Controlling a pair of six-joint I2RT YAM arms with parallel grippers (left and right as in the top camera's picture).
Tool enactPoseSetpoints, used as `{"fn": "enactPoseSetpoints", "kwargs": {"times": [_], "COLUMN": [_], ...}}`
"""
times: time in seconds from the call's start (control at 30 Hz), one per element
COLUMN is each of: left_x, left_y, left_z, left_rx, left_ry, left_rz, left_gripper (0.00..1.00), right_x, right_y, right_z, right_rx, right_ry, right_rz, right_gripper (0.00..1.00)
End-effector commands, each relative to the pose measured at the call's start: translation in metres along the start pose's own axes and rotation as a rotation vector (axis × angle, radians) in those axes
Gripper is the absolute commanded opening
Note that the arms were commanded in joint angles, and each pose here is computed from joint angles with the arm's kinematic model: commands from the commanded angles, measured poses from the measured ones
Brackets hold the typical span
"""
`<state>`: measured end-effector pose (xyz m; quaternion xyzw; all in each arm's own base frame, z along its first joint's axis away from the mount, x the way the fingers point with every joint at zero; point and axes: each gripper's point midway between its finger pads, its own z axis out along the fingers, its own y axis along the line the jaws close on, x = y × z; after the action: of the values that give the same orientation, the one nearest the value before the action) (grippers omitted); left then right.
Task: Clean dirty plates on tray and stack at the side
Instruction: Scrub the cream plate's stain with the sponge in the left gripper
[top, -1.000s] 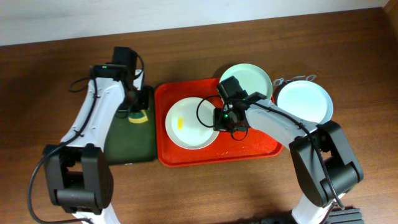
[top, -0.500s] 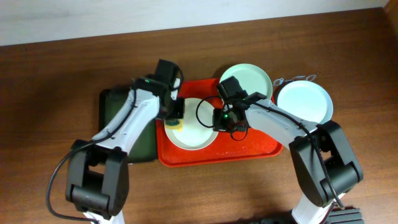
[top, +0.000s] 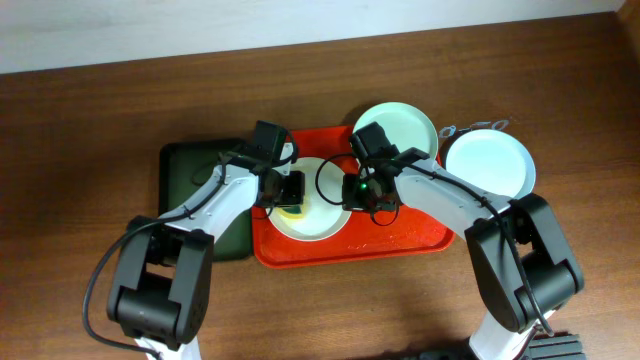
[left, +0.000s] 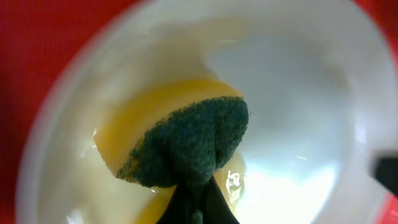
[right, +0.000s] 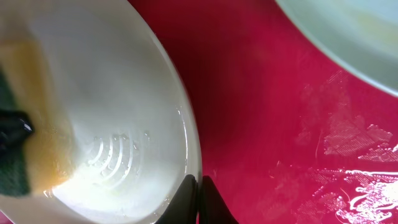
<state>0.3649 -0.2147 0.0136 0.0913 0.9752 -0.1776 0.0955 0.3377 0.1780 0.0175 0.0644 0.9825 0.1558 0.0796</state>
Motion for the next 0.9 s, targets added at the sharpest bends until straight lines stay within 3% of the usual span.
{"fn": "enactPoseSetpoints", "kwargs": {"times": [0.0, 0.2, 0.3, 0.53, 0.63, 0.7, 0.8, 0.87], "left_x": [-0.009, -0.047, -0.035, 0.002, 0.020, 0.024, 0.008, -0.011], "left_y": [-0.038, -0.002, 0.018, 0.027, 0.008, -0.021, -0.058, -0.065], "left_z": [-0.009, -0.052, -0.046, 0.013, 0.034, 0.032, 0.004, -0.024], "left_rx": [0.169, -0.131, -0.229, -0.261, -0.172, -0.021, 0.148, 0.161], "left_ry": [0.015, -0.139, -0.102, 0.050, 0.126, 0.155, 0.111, 0.031], "left_rz": [0.012, 0.017, 0.005, 0.022, 0.035, 0.057, 0.092, 0.109], "left_gripper": [0.00, 0.00, 0.00, 0.00, 0.00, 0.00, 0.00, 0.00], "right_x": [0.004, 0.004, 0.004, 0.004, 0.004, 0.004, 0.004, 0.004], "right_y": [-0.001, -0.001, -0.001, -0.001, -0.001, -0.001, -0.001, -0.001], "right_z": [0.005, 0.005, 0.005, 0.005, 0.005, 0.005, 0.005, 0.005], "right_rx": [-0.006, -0.005, -0.006, -0.006, -0.006, -0.006, -0.006, -0.006], "right_ry": [0.018, 0.018, 0.018, 0.018, 0.018, 0.018, 0.018, 0.018], "right_rz": [0.003, 0.003, 0.003, 0.003, 0.003, 0.003, 0.003, 0.003], "right_gripper": [0.04, 0.04, 0.04, 0.04, 0.04, 0.04, 0.04, 0.04]}}
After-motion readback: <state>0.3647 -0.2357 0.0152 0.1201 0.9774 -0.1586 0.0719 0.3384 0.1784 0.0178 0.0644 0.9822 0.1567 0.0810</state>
